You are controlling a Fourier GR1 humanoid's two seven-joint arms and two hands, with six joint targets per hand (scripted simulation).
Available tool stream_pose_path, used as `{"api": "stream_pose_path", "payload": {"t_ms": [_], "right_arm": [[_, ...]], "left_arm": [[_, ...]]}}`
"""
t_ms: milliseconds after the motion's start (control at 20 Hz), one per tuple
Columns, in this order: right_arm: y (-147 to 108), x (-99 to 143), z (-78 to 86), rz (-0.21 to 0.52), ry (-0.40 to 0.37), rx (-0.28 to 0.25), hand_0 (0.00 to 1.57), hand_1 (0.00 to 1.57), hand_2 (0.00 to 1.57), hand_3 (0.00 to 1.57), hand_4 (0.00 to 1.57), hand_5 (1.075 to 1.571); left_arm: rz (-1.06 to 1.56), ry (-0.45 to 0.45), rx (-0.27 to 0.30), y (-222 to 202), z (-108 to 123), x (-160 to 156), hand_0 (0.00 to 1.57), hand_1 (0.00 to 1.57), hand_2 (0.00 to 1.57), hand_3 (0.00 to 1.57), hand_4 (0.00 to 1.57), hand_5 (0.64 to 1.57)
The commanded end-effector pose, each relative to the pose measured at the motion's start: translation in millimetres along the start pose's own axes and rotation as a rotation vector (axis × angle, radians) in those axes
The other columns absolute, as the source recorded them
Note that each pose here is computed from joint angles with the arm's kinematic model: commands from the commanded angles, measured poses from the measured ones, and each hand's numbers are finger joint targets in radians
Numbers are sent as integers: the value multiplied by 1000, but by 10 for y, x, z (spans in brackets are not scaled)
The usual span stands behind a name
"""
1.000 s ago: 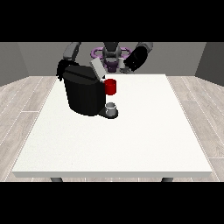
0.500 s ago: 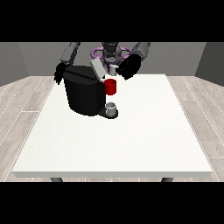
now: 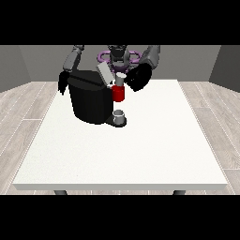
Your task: Insert the coffee pod into the coffee machine and close the lid
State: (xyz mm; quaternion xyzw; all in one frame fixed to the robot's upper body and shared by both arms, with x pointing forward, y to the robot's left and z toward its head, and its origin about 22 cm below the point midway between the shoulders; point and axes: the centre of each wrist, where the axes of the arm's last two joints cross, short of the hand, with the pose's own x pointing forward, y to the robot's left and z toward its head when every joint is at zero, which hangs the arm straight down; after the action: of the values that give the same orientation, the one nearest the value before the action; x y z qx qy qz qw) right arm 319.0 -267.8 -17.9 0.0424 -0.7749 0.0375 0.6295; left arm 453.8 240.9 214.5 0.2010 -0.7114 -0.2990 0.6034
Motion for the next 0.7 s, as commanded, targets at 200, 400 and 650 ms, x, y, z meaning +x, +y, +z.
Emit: {"api": "stream_pose_path", "payload": {"t_ms": [200,400,650], "right_arm": [[224,-56,-110,-2,-29,-13,0,0,0,0,173,1571],[112,127,-246,16,-40,15,0,0,0,0,268,1571],[-1,-27,-197,14,5,-17,0,0,0,0,231,1571]], "left_arm": [[-8,-40,19,240,-43,148,1462,1462,1480,1342,619,1571],[-61,-9,27,431,-11,67,1427,1427,1487,1421,679,1571],[-38,-52,24,230,-69,225,1418,1418,1461,1352,664,1571]]}}
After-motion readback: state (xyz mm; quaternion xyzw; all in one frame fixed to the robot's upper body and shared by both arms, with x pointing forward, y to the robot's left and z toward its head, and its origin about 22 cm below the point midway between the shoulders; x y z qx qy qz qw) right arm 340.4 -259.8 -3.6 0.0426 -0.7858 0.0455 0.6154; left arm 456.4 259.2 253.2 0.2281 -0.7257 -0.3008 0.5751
